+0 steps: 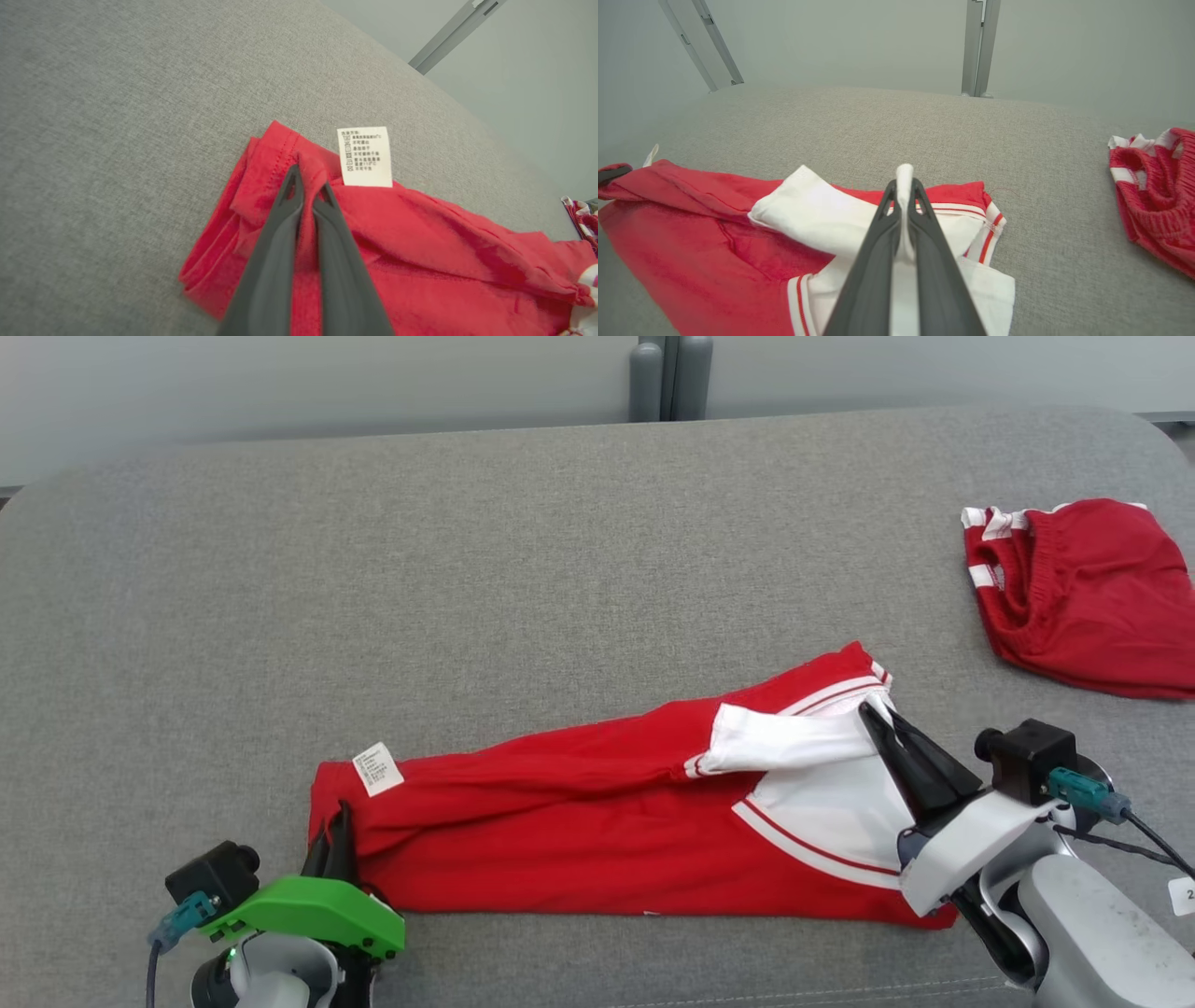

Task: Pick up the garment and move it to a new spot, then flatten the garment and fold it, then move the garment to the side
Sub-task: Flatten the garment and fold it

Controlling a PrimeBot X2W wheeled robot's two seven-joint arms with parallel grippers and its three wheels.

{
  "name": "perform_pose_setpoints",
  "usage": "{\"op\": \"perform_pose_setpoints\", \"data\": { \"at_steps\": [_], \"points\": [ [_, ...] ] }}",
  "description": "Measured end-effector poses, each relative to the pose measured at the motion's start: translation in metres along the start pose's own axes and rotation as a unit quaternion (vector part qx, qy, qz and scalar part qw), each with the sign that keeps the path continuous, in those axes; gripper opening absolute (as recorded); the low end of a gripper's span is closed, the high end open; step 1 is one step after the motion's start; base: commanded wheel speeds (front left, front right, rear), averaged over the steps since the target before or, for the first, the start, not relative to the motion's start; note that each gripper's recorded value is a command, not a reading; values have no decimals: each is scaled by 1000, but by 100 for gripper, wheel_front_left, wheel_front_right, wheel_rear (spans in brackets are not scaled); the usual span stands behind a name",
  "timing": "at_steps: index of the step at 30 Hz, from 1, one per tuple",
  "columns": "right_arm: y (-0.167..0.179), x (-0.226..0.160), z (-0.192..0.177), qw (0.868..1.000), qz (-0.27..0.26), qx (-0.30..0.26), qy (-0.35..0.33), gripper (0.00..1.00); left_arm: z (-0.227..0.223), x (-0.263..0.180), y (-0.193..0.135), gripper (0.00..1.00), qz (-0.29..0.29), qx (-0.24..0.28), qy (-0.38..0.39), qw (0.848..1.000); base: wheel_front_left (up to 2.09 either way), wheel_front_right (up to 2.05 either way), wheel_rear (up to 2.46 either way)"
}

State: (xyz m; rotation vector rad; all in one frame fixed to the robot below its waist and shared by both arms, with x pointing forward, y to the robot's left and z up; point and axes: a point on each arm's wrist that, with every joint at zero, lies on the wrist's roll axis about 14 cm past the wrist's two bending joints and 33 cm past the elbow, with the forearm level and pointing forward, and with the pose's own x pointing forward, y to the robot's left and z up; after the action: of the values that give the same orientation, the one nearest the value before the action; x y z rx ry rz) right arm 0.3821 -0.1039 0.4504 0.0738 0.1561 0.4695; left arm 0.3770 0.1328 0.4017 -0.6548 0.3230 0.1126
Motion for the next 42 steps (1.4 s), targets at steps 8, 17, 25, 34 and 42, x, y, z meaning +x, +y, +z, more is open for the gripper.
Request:
{"op": "perform_pose_setpoints", "data": {
  "at_steps": [8,17,25,34,42],
  "points": [
    [-4,-21,-7,999,-6,-33,11,100,-2,-5,-2,100,-5,-1,0,1000,0,0,0],
    [-9,-59,-36,998,-30,-25,52,100,4,-29,34,100,40,-9,-16,999,0,0,0],
    [-30,-76,-26,996,-71,-27,35,100,48,-38,40,100,39,3,-84,996,0,0,0],
    [-51,-80,7,990,-132,32,-36,100,84,-46,9,100,-8,9,-146,989,0,0,0],
    [-45,-85,-50,977,-157,135,57,100,92,-51,-23,100,-57,20,-164,985,0,0,0]
  ]
}}
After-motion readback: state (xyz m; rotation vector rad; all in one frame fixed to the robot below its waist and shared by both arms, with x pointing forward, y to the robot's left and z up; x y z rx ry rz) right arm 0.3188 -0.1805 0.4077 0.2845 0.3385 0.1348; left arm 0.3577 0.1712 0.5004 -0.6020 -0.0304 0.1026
